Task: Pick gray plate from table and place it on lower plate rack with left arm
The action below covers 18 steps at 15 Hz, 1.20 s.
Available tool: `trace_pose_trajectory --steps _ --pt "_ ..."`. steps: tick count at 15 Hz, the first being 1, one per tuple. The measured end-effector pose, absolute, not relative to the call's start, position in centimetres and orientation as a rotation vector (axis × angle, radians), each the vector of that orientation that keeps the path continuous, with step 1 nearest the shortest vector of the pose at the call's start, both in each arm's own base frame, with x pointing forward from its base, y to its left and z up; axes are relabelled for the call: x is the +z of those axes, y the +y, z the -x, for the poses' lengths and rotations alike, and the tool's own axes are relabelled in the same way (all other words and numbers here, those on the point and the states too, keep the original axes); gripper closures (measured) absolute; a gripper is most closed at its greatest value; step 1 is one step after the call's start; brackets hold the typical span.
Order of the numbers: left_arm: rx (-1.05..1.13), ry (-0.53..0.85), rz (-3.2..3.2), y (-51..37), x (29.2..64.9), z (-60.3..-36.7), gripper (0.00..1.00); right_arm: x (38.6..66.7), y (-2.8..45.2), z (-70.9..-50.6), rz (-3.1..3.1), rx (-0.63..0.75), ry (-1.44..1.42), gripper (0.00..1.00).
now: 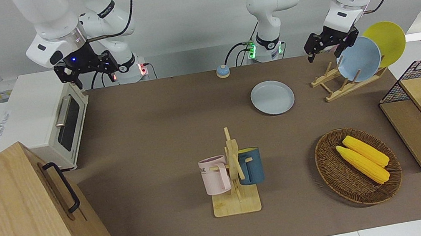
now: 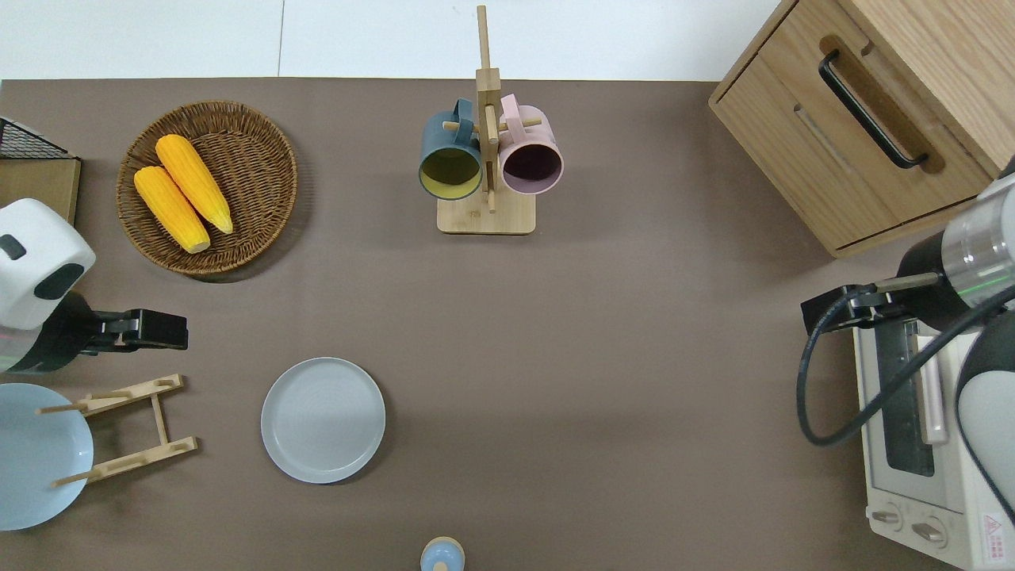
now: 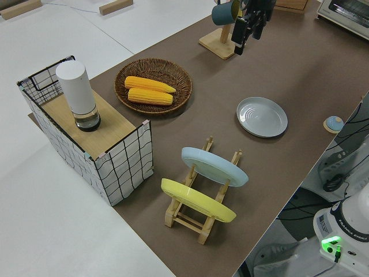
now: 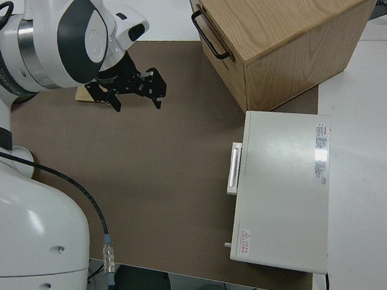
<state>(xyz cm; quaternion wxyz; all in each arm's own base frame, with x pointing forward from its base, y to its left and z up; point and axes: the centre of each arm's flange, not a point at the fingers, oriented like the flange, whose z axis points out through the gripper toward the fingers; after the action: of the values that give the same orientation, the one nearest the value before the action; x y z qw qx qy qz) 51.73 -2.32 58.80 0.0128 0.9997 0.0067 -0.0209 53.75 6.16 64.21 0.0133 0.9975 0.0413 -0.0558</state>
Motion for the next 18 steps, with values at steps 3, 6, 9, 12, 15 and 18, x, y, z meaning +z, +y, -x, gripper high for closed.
trace_pose_trajectory --steps 3,6,9,12,15,18 --pt "-0.071 0.021 -3.115 -2.3 58.6 -51.8 0.00 64.2 6.2 -53.7 -3.108 -0.174 0.129 0.01" --pt "-0.084 0.017 -3.114 -2.3 58.2 -52.0 0.00 64.2 6.2 -53.7 -3.108 -0.174 0.129 0.01" --pt "-0.101 0.016 -3.114 -2.3 57.7 -52.2 0.00 64.2 6.2 -53.7 -3.108 -0.174 0.129 0.01" --pt "-0.155 0.015 -3.112 -2.3 57.2 -52.0 0.00 64.2 6.2 -53.7 -3.108 -0.174 0.129 0.01" --pt "-0.219 0.015 -3.110 -2.3 56.6 -51.6 0.00 64.2 6.2 -53.7 -3.108 -0.174 0.129 0.01" --pt "-0.249 0.017 -3.107 -2.3 55.4 -51.2 0.00 64.2 6.2 -53.7 -3.108 -0.174 0.129 0.01"
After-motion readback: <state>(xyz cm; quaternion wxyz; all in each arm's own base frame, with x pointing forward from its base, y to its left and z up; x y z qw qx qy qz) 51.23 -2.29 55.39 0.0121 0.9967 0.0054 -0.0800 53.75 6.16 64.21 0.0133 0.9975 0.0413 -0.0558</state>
